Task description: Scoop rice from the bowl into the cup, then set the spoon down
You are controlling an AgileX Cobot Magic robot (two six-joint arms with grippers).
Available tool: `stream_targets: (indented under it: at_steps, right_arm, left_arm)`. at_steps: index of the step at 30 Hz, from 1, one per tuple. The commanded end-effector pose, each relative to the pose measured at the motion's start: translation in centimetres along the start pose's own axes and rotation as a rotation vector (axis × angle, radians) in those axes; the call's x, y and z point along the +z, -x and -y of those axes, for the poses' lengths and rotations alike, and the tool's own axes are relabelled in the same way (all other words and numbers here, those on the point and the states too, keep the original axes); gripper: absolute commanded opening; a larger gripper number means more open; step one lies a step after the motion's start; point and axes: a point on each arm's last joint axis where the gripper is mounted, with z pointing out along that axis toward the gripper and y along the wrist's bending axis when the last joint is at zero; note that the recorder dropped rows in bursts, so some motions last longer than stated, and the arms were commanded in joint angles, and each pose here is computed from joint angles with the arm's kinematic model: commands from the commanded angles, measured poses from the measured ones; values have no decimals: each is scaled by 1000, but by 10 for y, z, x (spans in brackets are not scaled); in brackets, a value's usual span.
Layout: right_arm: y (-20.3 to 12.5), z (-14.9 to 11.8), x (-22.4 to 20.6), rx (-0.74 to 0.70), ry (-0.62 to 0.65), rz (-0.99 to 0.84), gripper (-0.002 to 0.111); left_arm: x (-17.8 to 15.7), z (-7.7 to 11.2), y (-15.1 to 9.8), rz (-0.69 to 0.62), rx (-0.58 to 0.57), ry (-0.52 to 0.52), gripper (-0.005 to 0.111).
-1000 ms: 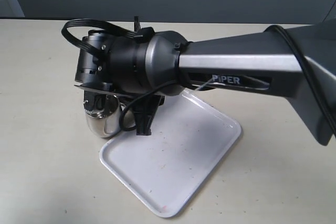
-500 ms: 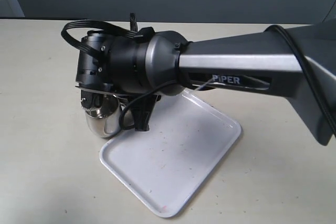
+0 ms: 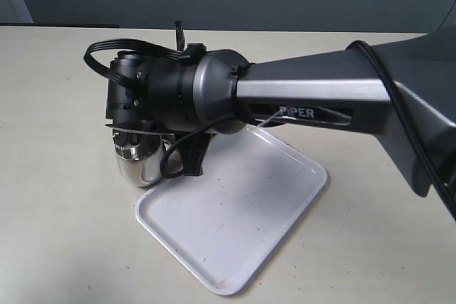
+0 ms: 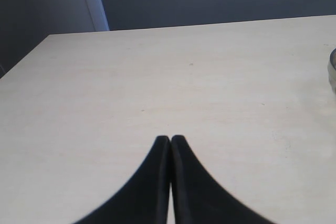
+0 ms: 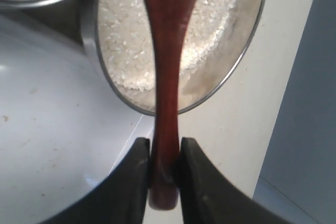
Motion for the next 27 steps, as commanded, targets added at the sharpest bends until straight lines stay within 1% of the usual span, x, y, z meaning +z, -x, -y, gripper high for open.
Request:
stream_targets:
  at_steps: [1,13,27]
  right_arm:
    - [-1,4,0,10,-18,-6,-1]
    - [-2,4,0,26,-14,-10,-1]
    - [-2,1,0,48,19,-8,-1]
  left_arm:
    - [0,0,2,12,-5,-1,0]
    - [0,0,2,12,-5,-1,0]
    - [0,0,2,12,-5,-1,0]
